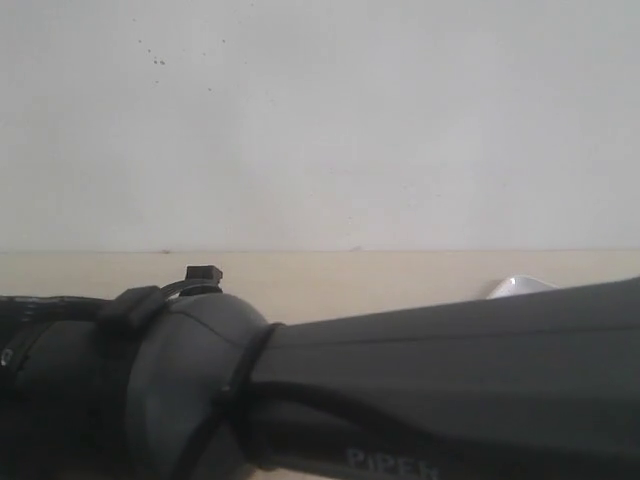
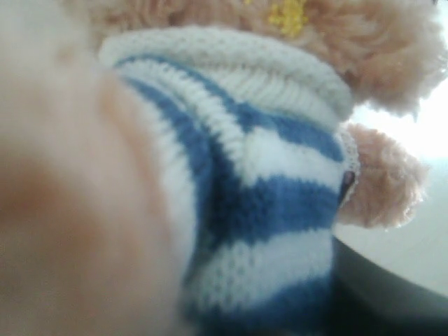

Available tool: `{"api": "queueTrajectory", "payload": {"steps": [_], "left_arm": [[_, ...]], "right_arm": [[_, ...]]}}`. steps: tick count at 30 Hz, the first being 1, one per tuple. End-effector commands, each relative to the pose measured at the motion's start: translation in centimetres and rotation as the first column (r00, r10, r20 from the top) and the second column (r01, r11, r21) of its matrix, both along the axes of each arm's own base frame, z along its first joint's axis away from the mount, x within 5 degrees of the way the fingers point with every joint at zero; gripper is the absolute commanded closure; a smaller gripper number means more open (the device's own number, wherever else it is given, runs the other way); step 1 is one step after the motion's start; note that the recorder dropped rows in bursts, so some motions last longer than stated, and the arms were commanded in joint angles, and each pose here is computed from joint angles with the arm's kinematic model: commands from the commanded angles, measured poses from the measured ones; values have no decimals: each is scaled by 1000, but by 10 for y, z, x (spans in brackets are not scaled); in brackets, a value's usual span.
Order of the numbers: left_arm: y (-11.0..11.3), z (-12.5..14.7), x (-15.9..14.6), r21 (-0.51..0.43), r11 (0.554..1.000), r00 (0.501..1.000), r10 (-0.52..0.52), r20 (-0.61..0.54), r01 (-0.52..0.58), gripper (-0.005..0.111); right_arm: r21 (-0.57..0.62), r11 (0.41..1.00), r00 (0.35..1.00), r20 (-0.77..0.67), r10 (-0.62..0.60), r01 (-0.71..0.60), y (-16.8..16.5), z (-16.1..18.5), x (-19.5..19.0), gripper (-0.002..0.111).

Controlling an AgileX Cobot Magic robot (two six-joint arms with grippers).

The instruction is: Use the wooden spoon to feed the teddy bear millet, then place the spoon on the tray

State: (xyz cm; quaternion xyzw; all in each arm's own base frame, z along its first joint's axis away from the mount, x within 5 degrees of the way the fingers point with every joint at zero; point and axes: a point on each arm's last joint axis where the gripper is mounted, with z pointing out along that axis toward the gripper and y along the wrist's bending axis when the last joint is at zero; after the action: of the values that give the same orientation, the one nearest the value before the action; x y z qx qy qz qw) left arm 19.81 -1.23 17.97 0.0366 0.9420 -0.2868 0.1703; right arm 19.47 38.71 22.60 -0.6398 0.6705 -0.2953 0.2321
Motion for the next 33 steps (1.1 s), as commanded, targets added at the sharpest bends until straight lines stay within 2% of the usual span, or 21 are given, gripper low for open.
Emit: {"api": "queueTrajectory", "payload": {"steps": [1,15,23,33], "left_arm": [[0,2,0,-14,1000,1000,6,8,-6,101],[0,2,0,-14,1000,1000,6,8,-6,101],[0,2,0,-14,1000,1000,6,8,-6,101],[0,2,0,-14,1000,1000,6,8,-6,101]], "right_arm": [[-8,1000,999,42,13,-13,1,3,0,109],[-7,1000,995,97,24,-23,3,6,-1,109],[-67,997,994,106,35,-28,-4,-7,-1,109],[-47,999,992,125,29,-23,-2,-6,-4,109]]}}
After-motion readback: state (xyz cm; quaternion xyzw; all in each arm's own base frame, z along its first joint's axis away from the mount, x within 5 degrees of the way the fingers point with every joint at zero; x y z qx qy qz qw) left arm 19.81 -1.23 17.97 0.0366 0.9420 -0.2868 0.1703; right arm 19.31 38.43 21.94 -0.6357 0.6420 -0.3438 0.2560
